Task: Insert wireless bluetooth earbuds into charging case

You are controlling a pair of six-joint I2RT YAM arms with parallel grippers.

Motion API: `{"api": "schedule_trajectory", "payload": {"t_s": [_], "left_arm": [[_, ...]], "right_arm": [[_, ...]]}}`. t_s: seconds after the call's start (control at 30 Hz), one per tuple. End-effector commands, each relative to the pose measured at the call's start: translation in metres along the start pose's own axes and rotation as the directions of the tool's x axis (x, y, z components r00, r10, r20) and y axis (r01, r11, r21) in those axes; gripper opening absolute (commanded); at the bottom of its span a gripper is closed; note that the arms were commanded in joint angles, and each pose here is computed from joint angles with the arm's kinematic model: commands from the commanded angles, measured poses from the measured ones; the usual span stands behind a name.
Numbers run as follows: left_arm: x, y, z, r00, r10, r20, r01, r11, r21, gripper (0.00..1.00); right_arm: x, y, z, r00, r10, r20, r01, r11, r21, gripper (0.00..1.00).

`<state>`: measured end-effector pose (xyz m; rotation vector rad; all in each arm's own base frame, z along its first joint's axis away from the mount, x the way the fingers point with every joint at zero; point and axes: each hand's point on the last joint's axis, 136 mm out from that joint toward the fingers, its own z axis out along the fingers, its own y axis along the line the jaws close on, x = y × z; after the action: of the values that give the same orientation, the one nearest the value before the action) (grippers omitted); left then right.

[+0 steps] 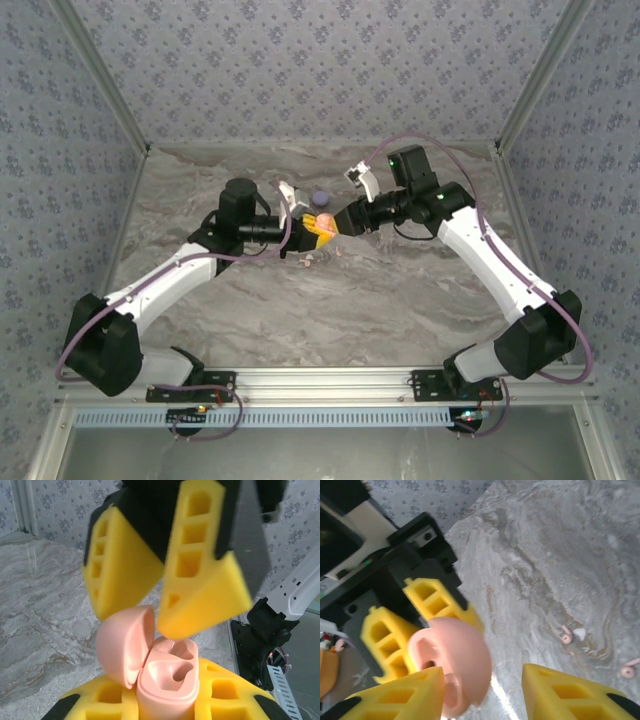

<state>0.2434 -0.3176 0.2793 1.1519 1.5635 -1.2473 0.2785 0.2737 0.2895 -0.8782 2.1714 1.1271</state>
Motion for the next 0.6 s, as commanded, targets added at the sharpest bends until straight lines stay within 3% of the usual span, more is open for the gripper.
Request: {"api": "schedule_trajectory", "payload": {"t_s": [0.0, 0.13, 0.27, 0.43, 0.57], "left_arm": [[-0.015, -0.020, -0.006, 0.994, 0.102, 0.040, -0.104, 0.994, 0.047, 0.06], [-0.014, -0.014, -0.006, 0.995, 0.089, 0.035, -0.089, 0.996, 0.015, 0.06], [-0.007, 0.011, -0.005, 0.999, 0.032, 0.015, -0.031, 0.994, -0.103, 0.07], [0.007, 0.050, -0.012, 0.998, -0.061, 0.017, 0.063, 0.962, -0.265, 0.07], [0.015, 0.065, -0.020, 0.995, -0.090, 0.036, 0.097, 0.936, -0.339, 0.07]], "right_arm": [[-0.010, -0.005, -0.005, 0.999, 0.009, 0.032, -0.011, 0.999, 0.037, 0.48], [-0.011, -0.004, -0.006, 0.999, 0.013, 0.034, -0.014, 0.999, 0.029, 0.52], [-0.016, -0.004, -0.012, 0.998, -0.002, 0.065, -0.002, 0.998, 0.060, 0.57], [-0.019, -0.031, -0.021, 0.993, 0.027, 0.116, -0.050, 0.979, 0.197, 0.60], [-0.007, -0.076, -0.022, 0.986, 0.128, 0.110, -0.160, 0.918, 0.362, 0.61]]}}
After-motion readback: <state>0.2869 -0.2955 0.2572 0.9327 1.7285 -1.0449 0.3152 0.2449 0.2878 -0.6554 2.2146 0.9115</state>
